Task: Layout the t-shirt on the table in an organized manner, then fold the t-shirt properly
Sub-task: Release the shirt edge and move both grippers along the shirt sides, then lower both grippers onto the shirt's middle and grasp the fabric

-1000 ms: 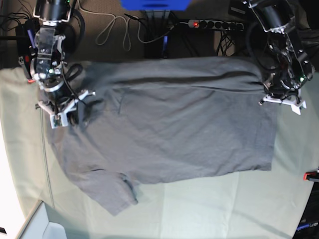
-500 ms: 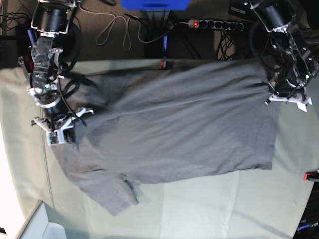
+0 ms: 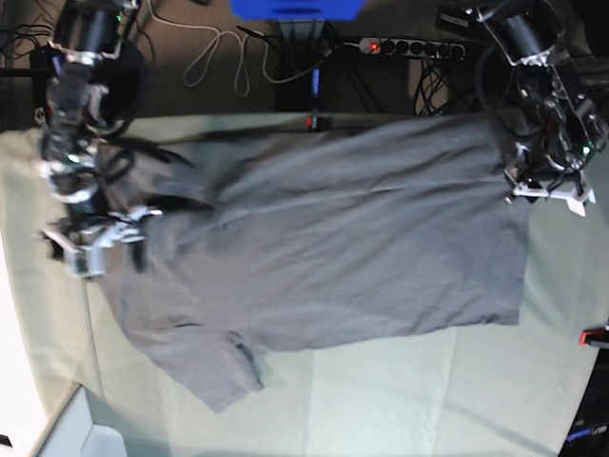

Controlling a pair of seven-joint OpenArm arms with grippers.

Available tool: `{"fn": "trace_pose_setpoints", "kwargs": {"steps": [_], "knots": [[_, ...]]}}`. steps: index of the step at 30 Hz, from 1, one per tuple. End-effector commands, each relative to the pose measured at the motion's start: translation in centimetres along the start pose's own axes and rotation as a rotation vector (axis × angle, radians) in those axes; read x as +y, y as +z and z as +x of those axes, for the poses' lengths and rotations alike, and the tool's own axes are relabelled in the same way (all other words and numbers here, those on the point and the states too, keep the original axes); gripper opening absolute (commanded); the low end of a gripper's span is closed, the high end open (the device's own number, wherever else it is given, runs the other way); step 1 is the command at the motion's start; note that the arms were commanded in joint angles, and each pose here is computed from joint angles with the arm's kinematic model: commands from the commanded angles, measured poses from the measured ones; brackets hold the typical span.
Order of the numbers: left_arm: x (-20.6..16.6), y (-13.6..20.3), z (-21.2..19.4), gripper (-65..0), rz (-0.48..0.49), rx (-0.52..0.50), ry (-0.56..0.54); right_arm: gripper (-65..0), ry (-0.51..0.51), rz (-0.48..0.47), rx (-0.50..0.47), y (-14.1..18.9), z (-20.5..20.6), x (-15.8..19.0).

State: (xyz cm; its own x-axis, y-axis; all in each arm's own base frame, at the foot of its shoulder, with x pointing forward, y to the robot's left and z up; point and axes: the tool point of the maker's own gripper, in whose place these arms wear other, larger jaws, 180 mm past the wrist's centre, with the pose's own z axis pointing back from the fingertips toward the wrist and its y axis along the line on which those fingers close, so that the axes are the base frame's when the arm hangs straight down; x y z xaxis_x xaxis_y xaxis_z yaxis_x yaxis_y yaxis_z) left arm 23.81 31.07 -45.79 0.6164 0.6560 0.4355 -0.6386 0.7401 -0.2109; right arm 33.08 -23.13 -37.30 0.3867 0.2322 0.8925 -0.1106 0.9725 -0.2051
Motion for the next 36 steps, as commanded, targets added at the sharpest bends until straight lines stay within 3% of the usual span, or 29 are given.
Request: {"fn": "trace_pose_setpoints", "kwargs": {"steps": [1,6,9,12,16,19,22,26,29,36], "knots": [[-0.4,1.1,2.3,-35.2,-0.010,-0.060,-0.010,-13.4,0.021,-0.006,-0.051,0.5,1.6,-0.6],[-1.5,4.9,4.0,-34.9,-0.026,-0.092,-0.060,-13.0,0.038,-0.041,0.008,3.8,-1.0,-1.6],[-0.5,6.8,3.8,-29.8,-0.008,-0.117,-0.042,-13.0,0.019,-0.063,0.102,5.9,-5.0,-2.4],[1.2,6.6,2.5,-22.0,0.022,-0.091,-0.006,-13.0,-0.009,-0.085,0.163,6.9,-7.7,-3.2],[2.1,4.4,-0.9,-13.3,0.033,0.023,0.036,-13.0,-0.033,-0.115,0.185,7.3,-8.6,-4.0],[2.8,3.8,-3.6,-12.7,0.044,0.088,0.055,-13.0,-0.035,-0.115,0.175,7.3,-8.3,-3.9],[2.7,3.8,-3.7,-12.7,0.041,0.059,0.060,-13.0,-0.035,-0.109,0.165,7.0,-8.0,-3.6],[1.3,4.9,-1.0,-12.7,0.014,-0.037,0.044,-13.0,-0.040,-0.124,0.100,5.0,-5.3,-4.3],[-2.3,5.0,2.1,-12.7,-0.051,-0.101,0.005,-13.0,-0.049,-0.133,0.024,2.8,-2.1,-4.9],[-10.1,2.4,9.6,-12.7,-0.178,-0.220,-0.040,-13.0,-0.149,-0.034,-0.023,-6.2,1.9,-2.7]]}}
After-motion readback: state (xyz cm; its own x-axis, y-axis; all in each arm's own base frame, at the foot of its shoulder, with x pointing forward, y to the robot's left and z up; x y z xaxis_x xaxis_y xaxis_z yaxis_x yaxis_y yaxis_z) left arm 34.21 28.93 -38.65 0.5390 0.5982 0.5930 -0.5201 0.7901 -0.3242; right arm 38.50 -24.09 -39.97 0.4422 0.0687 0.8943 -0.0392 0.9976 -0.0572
